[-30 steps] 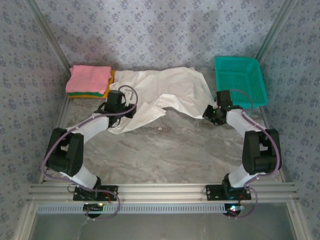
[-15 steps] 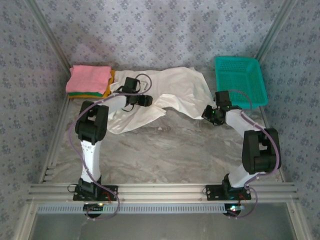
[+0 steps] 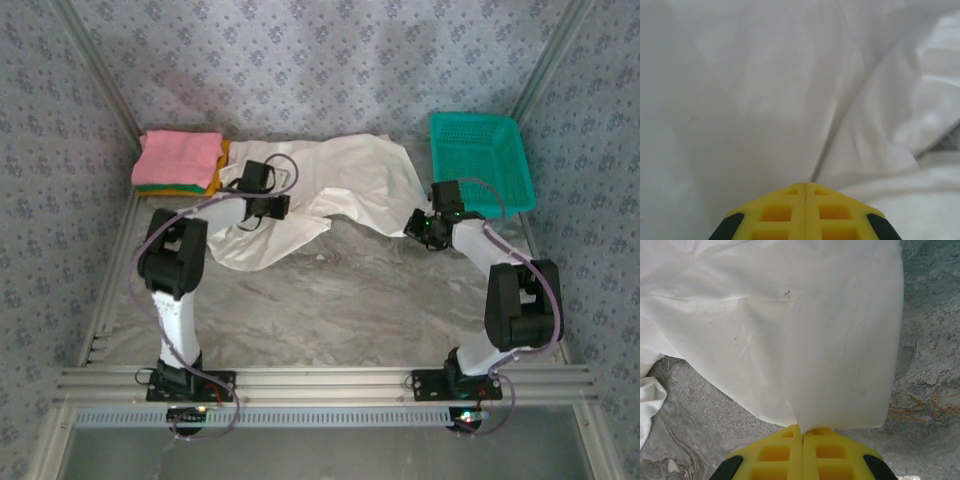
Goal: Fold and stack the t-shirts
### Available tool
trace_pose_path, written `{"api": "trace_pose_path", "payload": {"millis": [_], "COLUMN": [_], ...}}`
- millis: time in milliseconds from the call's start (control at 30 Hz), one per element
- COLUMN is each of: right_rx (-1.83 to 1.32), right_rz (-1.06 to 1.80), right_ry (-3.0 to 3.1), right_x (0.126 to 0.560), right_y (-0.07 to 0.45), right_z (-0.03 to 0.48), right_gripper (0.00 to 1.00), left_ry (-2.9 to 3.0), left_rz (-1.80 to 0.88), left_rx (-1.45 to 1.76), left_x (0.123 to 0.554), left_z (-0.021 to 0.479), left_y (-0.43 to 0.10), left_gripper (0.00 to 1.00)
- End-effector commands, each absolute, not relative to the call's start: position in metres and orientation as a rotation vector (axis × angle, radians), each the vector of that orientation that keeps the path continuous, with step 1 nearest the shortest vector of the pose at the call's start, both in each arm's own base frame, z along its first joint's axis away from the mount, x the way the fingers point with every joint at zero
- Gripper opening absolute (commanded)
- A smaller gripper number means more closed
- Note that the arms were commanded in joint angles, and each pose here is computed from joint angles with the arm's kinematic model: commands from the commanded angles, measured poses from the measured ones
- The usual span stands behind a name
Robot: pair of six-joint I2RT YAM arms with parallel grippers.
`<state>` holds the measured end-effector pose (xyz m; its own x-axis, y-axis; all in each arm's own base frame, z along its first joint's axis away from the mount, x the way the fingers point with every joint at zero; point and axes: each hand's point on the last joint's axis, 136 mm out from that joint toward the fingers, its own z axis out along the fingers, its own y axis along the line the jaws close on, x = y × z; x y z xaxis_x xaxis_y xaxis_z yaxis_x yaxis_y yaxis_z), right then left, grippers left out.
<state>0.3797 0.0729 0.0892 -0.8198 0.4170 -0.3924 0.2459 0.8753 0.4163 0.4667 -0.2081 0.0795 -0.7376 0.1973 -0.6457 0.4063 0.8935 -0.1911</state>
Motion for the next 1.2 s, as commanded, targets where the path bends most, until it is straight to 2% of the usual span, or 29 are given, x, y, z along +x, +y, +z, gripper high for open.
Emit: {"api": "trace_pose_path", "payload": {"millis": [0, 267, 467, 767, 800, 867, 900, 933, 1033, 1133, 1167], "right_rx": [0.522, 0.579, 0.599, 0.683, 0.695, 0.696, 0.699, 0.702, 0.697, 0.684, 0.669], "right_rz": [0.475, 0.517, 0.529, 0.547, 0.550, 0.536, 0.526, 0.515, 0.483, 0.473, 0.466], "right_ry": [2.552, 2.553, 2.569, 2.641, 2.645, 2.655, 2.651, 2.643, 2.583, 2.504, 2.489], "right_x": [0.380, 0.372, 0.350, 0.293, 0.288, 0.274, 0.270, 0.264, 0.255, 0.261, 0.267], "right_y": [0.066, 0.061, 0.058, 0.052, 0.051, 0.049, 0.047, 0.044, 0.035, 0.029, 0.028], "right_z": [0.097, 0.104, 0.112, 0.097, 0.097, 0.101, 0.104, 0.109, 0.131, 0.154, 0.159], "right_gripper": [0.00, 0.00, 0.00, 0.00, 0.06, 0.08, 0.12, 0.21, 0.16, 0.19, 0.19], "left_ry": [2.206, 2.152, 2.110, 2.190, 2.183, 2.169, 2.157, 2.137, 2.060, 1.939, 1.910], "left_rz": [-0.398, -0.259, -0.298, -0.308, -0.315, -0.335, -0.343, -0.354, -0.374, -0.374, -0.381], "left_rx": [0.368, 0.317, 0.351, 0.271, 0.253, 0.217, 0.201, 0.179, 0.174, 0.206, 0.228], "left_x": [0.458, 0.375, 0.306, 0.224, 0.219, 0.208, 0.205, 0.202, 0.196, 0.205, 0.211], "left_z": [0.163, 0.206, 0.228, 0.215, 0.216, 0.220, 0.222, 0.227, 0.246, 0.269, 0.274], "left_y": [-0.193, -0.140, -0.126, -0.095, -0.092, -0.087, -0.086, -0.084, -0.081, -0.085, -0.090], "left_gripper": [0.00, 0.00, 0.00, 0.00, 0.00, 0.00, 0.14, 0.37, 0.40, 0.41, 0.44]}}
